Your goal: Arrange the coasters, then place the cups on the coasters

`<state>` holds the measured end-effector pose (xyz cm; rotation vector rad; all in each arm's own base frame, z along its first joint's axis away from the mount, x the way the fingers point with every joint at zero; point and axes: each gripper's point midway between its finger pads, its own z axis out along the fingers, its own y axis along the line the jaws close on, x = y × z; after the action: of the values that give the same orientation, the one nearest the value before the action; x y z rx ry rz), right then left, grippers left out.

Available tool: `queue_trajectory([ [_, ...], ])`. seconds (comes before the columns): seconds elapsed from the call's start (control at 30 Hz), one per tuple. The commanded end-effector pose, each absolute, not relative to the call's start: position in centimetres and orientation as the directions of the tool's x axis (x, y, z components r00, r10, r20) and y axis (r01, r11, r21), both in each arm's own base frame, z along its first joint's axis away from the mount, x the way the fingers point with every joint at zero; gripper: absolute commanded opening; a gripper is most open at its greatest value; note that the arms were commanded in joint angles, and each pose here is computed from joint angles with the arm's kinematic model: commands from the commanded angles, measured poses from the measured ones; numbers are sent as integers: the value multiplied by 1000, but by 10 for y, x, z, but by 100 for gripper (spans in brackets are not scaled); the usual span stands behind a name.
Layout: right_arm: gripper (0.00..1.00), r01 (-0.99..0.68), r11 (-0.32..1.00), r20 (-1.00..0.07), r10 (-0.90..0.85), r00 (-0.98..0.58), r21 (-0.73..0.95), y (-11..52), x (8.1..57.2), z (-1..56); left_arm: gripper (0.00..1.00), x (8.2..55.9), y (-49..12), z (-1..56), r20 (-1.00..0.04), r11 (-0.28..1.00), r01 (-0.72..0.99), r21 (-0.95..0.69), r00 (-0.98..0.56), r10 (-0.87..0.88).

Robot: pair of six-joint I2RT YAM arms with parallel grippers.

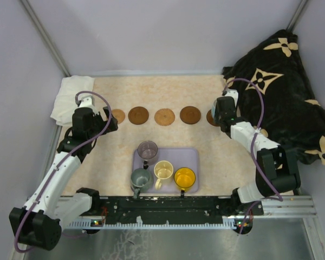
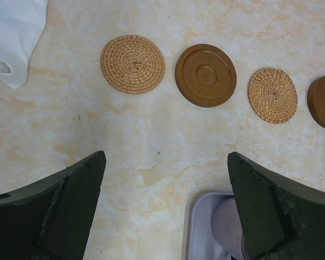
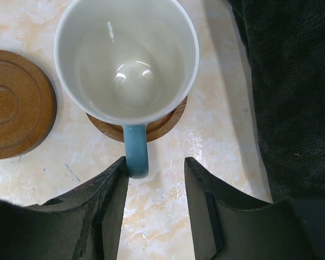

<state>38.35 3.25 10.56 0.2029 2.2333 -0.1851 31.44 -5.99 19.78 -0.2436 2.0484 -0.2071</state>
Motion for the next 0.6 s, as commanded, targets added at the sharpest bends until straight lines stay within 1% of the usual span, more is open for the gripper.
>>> queue_trajectory([
  [0.0,45,250,966,-807,100,-582,-60,23,384,114,99,314,-57,200,-855,964,-93,-249,-448,-263],
  [0.4,45,236,971,-810,105,-577,-42,27,384,115,99,313,-57,199,-853,964,-94,-248,-450,-264],
  [0.57,48,207,978,-814,109,-571,-14,34,386,119,99,314,-57,199,-853,964,-93,-249,-450,-264],
])
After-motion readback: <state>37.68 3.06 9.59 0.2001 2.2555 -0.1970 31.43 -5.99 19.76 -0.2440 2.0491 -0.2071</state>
